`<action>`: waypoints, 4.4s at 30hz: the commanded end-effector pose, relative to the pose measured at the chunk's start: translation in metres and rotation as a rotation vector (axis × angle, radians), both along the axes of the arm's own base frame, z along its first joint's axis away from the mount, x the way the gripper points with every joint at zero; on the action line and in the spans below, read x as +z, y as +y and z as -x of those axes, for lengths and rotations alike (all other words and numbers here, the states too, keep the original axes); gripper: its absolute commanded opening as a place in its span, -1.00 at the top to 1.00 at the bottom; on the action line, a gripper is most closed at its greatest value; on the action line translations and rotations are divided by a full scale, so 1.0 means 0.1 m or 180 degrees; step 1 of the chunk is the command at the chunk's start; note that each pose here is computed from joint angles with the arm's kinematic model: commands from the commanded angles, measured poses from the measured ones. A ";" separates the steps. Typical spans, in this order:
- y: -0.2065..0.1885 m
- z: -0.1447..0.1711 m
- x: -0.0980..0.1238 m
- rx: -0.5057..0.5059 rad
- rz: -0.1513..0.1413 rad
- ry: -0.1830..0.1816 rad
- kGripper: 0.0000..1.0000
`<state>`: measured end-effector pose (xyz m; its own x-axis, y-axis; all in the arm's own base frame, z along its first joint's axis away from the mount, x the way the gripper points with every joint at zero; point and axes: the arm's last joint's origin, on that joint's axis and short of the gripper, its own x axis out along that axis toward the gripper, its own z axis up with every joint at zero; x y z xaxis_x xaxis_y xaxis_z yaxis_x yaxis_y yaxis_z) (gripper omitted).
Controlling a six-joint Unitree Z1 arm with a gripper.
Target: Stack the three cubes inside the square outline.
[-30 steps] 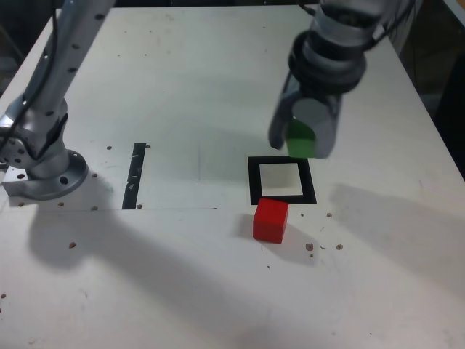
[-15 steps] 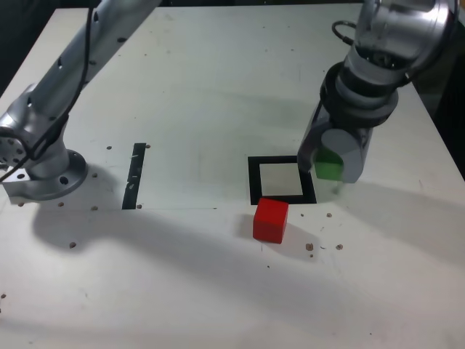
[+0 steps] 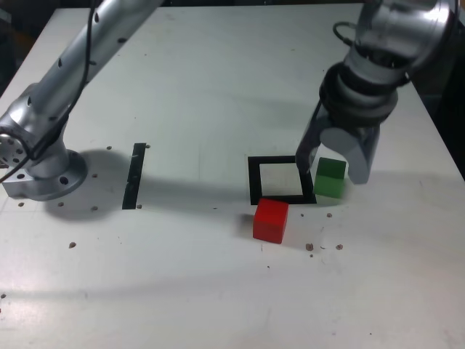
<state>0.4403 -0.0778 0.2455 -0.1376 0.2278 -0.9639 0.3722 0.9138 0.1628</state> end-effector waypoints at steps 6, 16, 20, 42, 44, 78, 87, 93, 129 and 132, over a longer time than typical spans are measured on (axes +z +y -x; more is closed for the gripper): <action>-0.05 0.38 0.64 -0.0195 0.0066 -0.0198 -0.99; -0.07 1.04 0.82 -0.0037 0.0134 0.0042 -0.93; -0.08 1.29 0.77 0.0260 0.0093 0.0135 -0.89; -0.41 1.06 0.02 0.0538 0.0249 0.0109 -0.74; -0.43 1.03 -0.04 0.0541 0.0260 0.0134 -0.72; -0.46 0.82 -0.44 0.0507 0.0218 0.0269 -0.06; -0.46 0.78 -0.44 0.0452 0.0241 0.0240 0.30; -0.46 0.75 -0.37 0.0377 0.0218 0.0261 0.45; 0.52 0.68 -0.38 0.1208 0.0204 -0.0055 0.57; 0.52 0.66 -0.42 0.1194 0.0196 -0.0066 0.47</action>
<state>0.3730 -0.0265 0.2066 -0.1781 0.1052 -0.9784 0.0060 0.9944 0.1058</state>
